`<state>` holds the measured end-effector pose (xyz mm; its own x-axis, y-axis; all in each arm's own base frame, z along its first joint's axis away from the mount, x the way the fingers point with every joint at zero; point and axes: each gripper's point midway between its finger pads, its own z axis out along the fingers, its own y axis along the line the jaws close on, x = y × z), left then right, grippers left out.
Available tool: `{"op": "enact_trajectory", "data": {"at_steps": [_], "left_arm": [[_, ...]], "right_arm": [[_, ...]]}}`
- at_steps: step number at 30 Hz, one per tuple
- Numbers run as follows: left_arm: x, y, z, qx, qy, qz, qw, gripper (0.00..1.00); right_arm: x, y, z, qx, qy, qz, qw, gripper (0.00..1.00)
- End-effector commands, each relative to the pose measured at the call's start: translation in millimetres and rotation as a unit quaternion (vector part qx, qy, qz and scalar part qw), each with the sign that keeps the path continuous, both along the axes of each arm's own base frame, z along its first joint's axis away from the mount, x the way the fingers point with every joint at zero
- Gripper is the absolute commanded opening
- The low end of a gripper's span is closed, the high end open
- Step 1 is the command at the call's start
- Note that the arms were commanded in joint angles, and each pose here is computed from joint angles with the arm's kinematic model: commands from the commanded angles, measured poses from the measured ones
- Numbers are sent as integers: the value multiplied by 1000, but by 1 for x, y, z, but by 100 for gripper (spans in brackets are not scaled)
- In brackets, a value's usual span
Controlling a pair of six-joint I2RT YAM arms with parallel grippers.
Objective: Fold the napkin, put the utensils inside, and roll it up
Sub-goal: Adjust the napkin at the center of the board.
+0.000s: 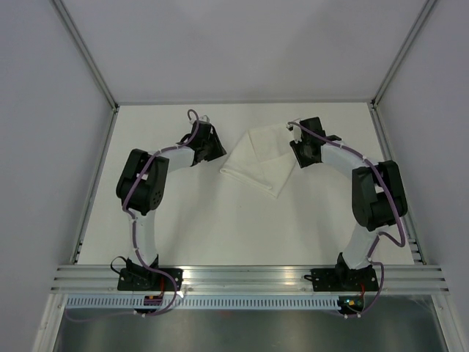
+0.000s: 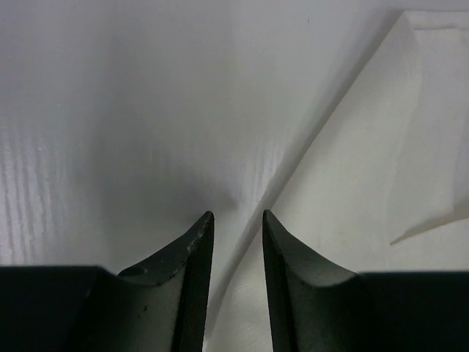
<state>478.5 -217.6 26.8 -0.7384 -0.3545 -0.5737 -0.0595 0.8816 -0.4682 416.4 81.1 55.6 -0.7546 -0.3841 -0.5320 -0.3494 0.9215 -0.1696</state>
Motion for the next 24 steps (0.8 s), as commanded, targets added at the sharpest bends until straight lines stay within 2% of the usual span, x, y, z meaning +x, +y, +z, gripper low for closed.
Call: {"op": "enact_trajectory", "data": {"at_steps": [1,9,13,24], "left_arm": [[-7,-10,-5,-16,21,17,1000,38],[-33,-7,-20,-31,35,38,998,35],[-58,1,-33,-35,46,54,997,34],[-108,-3,-33,-49,40,56,996,32]], "right_arm": [[3,-15,-16,-30,8,-12,999,36],[8,-5,-59,-20,55,12,998,33],[17,3,-62,-11,57,18,998,32],[13,49,-54,-6,44,67,997,32]]}}
